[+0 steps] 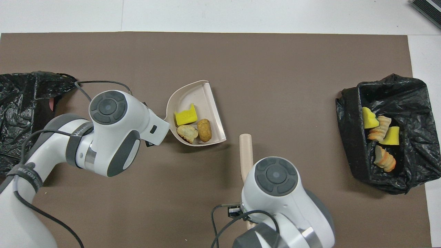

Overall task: Sweep and dump trash in bin
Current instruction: 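Carry the dustpan to the other black bag and tip it with the left gripper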

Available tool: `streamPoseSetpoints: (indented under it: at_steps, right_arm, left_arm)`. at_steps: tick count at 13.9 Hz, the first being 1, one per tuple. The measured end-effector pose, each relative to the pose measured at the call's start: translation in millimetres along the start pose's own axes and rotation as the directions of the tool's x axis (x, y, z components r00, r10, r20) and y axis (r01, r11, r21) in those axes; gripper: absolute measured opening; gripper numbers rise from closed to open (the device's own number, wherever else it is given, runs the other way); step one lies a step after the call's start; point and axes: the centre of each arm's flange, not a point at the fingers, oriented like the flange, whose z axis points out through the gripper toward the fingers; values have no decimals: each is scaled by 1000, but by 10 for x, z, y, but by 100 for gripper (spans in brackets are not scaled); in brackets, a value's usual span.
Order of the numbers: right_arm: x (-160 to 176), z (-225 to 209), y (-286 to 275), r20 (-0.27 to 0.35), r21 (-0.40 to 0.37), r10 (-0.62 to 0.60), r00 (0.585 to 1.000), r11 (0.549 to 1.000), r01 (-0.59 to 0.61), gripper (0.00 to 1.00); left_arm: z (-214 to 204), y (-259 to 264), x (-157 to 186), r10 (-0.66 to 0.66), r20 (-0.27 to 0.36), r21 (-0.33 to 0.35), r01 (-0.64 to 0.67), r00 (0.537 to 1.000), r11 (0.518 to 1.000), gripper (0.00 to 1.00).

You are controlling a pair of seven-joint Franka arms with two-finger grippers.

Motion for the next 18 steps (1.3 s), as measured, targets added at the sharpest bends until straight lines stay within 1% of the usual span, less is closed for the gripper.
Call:
streamPoseSetpoints:
  at_steps: [1, 2, 4, 6, 11, 13, 15, 17, 18]
  right_arm:
    - [-123, 67, -179, -26, 5, 6, 1000, 1000, -6, 27]
    - [-224, 138, -327, -39, 16, 9, 999, 1000, -9, 27]
    - [-390, 301, -573, -49, 37, 2, 999, 999, 0, 27]
    - [-444, 502, -769, -55, 53, 3, 999, 999, -1, 27]
    - [-499, 1071, -1174, -49, 45, -14, 999, 999, 17, 27]
    - [-500, 1126, -1198, -44, 40, -19, 999, 999, 20, 27]
    - [-495, 1116, -1199, -45, 41, -26, 999, 999, 28, 27]
    - [-493, 1114, -1198, -46, 41, -39, 998, 998, 41, 27]
    - [-490, 1113, -1196, -46, 41, -43, 998, 998, 45, 30]
  left_arm:
    - [-84, -138, -138, 23, 4, -3, -23, 1000, 1000, 32]
    - [-171, -255, -261, 44, 7, -6, -44, 999, 999, 32]
    - [-356, -487, -553, 88, 16, -20, -88, 996, 996, 32]
    - [-538, -681, -855, 130, 22, -38, -129, 991, 991, 32]
    - [-1044, -1025, -1543, 197, 24, -63, -195, 980, 979, 32]
    - [-1179, -1125, -1858, 213, 22, -68, -211, 977, 975, 32]
    - [-1207, -1201, -2212, 218, 21, -73, -216, 976, 974, 32]
    - [-1202, -1264, -2639, 219, 20, -76, -217, 976, 973, 32]
    - [-1200, -1285, -2875, 219, 19, -78, -217, 975, 973, 32]
